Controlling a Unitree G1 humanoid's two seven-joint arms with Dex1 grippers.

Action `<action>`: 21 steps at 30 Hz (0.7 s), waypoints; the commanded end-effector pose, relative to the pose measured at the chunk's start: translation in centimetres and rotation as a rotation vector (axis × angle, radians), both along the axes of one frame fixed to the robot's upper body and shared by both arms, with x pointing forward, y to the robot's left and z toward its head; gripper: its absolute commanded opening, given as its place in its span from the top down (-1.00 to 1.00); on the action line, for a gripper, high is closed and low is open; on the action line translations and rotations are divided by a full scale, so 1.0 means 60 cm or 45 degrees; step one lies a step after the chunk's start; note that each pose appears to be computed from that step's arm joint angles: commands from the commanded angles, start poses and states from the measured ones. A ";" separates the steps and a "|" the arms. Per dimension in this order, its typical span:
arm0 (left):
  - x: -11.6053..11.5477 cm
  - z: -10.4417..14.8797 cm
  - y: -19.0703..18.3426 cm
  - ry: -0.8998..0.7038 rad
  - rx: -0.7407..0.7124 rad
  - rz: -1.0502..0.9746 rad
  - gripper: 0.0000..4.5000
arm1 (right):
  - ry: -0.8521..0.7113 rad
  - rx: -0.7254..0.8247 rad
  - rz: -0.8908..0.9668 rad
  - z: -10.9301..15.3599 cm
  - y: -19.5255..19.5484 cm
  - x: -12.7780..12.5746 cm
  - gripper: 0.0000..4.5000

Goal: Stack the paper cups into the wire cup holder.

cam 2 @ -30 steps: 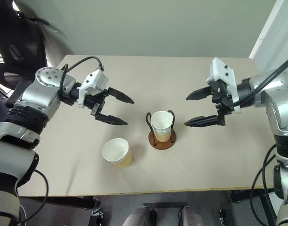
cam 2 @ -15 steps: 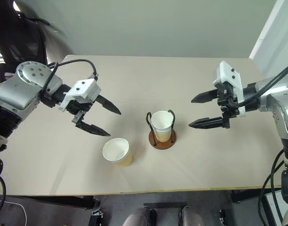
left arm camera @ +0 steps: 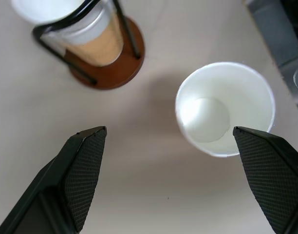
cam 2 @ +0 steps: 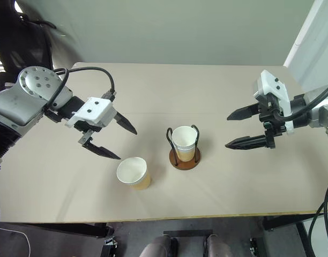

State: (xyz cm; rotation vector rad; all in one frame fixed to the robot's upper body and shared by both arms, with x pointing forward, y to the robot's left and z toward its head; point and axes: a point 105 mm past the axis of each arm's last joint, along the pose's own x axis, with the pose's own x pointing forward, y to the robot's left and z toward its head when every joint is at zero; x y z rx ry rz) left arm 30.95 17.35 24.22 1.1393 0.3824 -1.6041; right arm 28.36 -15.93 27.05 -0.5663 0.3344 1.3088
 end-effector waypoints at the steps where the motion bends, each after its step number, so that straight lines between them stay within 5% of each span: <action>1: -0.025 0.017 -0.004 0.003 0.026 -0.074 -1.00 | -0.029 -0.006 0.018 0.016 -0.005 -0.008 -1.00; 21: -0.059 -0.021 0.011 -0.009 0.275 -0.224 -1.00 | 0.002 -0.053 0.025 0.016 -0.014 -0.010 -1.00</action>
